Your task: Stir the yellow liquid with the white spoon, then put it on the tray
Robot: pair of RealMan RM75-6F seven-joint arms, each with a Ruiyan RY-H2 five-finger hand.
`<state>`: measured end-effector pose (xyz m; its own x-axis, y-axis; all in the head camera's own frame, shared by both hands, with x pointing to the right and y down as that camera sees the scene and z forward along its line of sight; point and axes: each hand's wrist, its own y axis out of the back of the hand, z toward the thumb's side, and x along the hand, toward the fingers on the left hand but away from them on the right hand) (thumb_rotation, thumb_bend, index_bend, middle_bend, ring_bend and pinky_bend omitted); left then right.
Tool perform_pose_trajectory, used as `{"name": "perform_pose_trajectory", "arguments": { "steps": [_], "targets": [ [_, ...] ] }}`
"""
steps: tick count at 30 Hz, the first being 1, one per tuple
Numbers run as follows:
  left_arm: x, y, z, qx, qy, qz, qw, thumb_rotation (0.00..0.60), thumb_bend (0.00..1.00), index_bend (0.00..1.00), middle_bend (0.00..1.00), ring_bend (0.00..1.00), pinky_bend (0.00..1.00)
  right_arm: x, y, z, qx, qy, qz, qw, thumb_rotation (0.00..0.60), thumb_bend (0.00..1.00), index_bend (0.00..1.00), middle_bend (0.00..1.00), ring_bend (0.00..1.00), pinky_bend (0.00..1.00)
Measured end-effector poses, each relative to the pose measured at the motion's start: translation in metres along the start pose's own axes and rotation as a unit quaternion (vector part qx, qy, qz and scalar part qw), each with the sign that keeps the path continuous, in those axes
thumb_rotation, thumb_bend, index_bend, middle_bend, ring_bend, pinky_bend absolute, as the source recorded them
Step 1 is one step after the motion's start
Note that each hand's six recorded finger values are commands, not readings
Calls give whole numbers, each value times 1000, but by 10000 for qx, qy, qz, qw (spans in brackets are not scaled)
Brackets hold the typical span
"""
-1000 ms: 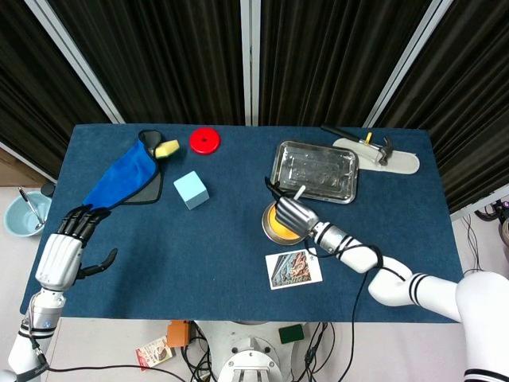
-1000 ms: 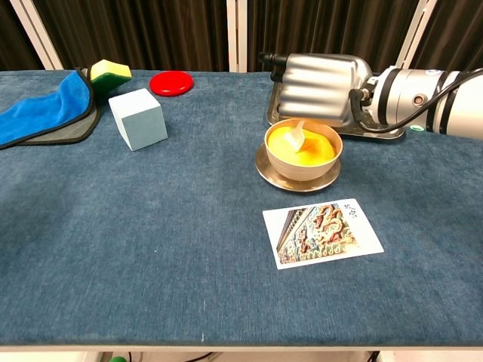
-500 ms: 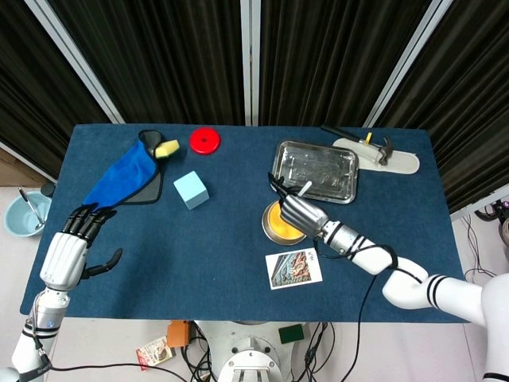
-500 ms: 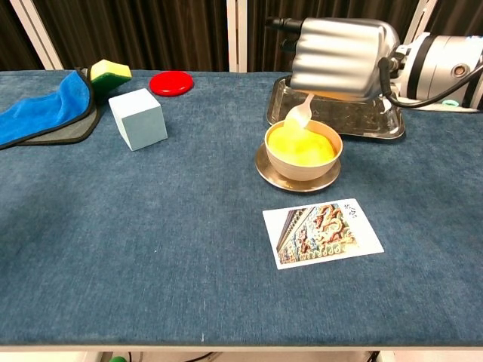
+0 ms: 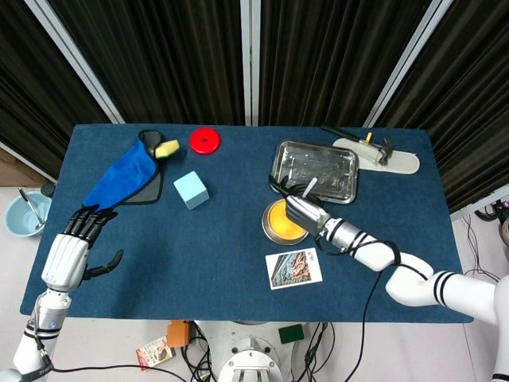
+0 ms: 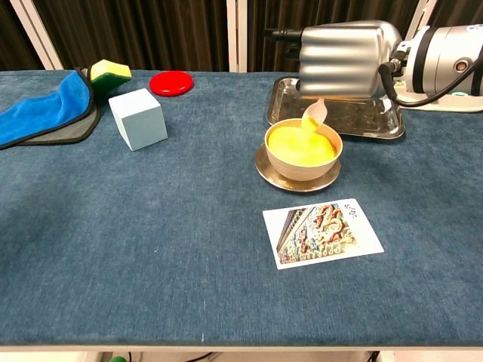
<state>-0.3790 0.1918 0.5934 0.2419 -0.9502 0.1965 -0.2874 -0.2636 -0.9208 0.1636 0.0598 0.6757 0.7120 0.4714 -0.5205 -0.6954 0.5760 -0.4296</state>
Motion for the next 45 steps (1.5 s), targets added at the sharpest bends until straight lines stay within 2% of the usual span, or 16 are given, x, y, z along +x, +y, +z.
{"name": "perform_pose_trajectory", "arguments": {
  "steps": [6, 8, 17, 20, 23, 30, 41, 45],
  "targets": [
    [-1, -3, -2, -30, 37, -14, 10000, 409, 296, 187, 167, 100, 133, -4, 0, 5, 19, 131, 73, 9999, 600, 576, 701, 556, 245, 0],
    [-2, -4, -4, -35, 60, -27, 10000, 423, 296, 188, 168, 100, 132, -7, 1, 10, -4, 183, 68, 9998, 600, 576, 702, 556, 245, 0],
    [-6, -4, -12, -53, 147, -32, 9999, 417, 296, 188, 168, 100, 132, -25, 10, 39, -188, 309, -44, 9993, 600, 576, 699, 556, 249, 0],
    [-7, -3, -13, -50, 152, -13, 9999, 428, 296, 188, 168, 100, 131, -29, 16, 35, -217, 187, -167, 9994, 600, 576, 700, 556, 249, 0],
    [-8, -2, -12, -46, 141, 4, 9999, 412, 296, 188, 168, 100, 131, -29, 20, 27, -166, 95, -267, 9995, 600, 575, 700, 556, 249, 0],
    [-8, -3, -10, -99, 104, 56, 9999, 422, 296, 188, 168, 100, 130, -19, 23, 5, 153, 79, -360, 9992, 600, 576, 699, 556, 249, 0],
    [-10, -6, -11, -161, 132, 80, 9998, 404, 297, 188, 168, 100, 130, -13, 32, -13, 657, 420, -267, 9966, 600, 533, 696, 556, 244, 0],
    [-10, -7, -13, -175, 155, 90, 9997, 418, 296, 188, 168, 100, 130, -15, 33, -13, 831, 554, -212, 9948, 600, 526, 697, 556, 229, 0]
  ]
}}
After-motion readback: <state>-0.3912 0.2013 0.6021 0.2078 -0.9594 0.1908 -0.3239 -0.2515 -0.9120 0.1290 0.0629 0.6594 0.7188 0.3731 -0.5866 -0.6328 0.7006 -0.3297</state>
